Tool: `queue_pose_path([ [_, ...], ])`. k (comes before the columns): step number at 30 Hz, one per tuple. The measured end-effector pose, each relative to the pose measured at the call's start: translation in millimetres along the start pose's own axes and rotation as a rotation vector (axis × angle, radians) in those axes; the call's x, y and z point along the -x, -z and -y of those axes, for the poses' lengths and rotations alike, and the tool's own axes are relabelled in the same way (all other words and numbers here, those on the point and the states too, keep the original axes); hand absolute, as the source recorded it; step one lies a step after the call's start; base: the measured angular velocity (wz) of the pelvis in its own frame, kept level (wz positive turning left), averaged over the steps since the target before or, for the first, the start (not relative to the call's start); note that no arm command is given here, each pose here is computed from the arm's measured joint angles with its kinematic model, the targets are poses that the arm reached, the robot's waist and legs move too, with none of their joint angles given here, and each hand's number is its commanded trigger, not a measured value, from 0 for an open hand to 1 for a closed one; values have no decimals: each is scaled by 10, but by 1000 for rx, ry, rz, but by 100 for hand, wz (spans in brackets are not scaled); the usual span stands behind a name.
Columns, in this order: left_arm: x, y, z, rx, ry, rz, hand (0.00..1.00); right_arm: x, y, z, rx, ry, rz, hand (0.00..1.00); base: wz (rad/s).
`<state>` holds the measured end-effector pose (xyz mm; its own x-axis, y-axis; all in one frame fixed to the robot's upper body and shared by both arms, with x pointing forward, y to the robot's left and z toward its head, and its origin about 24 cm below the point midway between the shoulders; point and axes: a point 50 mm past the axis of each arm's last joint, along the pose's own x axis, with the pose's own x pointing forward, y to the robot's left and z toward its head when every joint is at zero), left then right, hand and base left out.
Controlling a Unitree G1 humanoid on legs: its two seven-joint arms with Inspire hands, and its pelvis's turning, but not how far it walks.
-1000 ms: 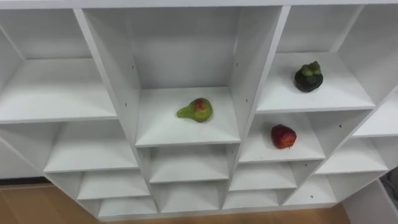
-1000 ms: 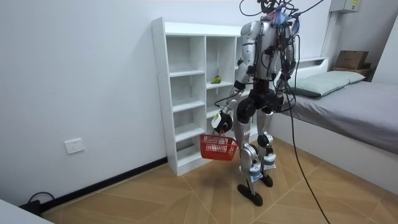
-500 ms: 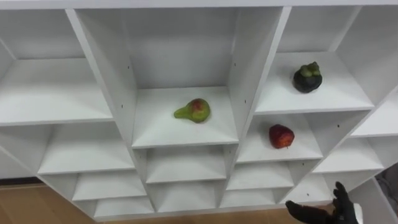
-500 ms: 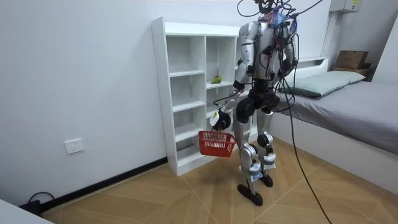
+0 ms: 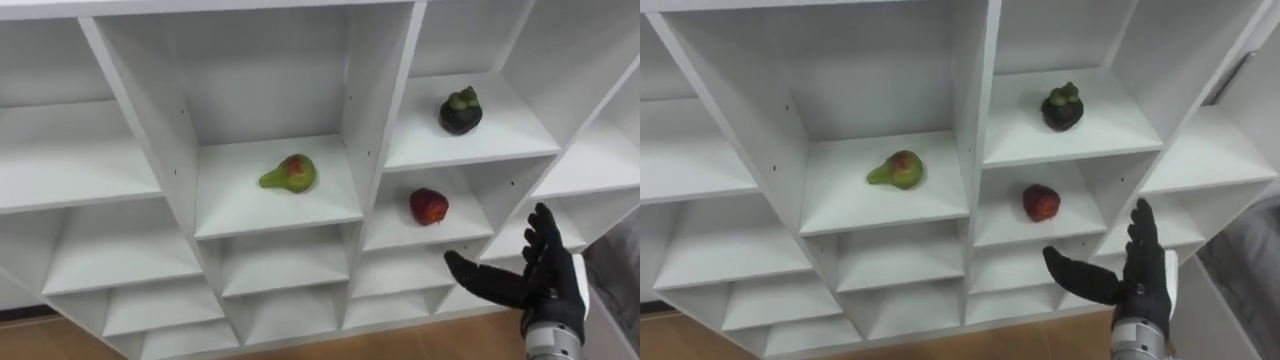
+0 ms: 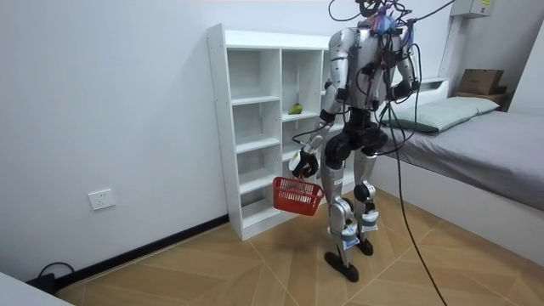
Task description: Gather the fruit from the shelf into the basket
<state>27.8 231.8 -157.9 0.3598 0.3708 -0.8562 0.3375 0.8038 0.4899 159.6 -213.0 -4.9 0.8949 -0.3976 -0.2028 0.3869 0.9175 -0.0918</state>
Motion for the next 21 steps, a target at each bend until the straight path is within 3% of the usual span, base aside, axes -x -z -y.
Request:
queue_pose_path([
  [14,1,48,23,-24,46,-4,100,29,-488,-78,20,-47,238,0,-5],
  [21,-46,-15,-104,-30,34,19,100,-81,-680,-117,77,-29,356,0,1],
])
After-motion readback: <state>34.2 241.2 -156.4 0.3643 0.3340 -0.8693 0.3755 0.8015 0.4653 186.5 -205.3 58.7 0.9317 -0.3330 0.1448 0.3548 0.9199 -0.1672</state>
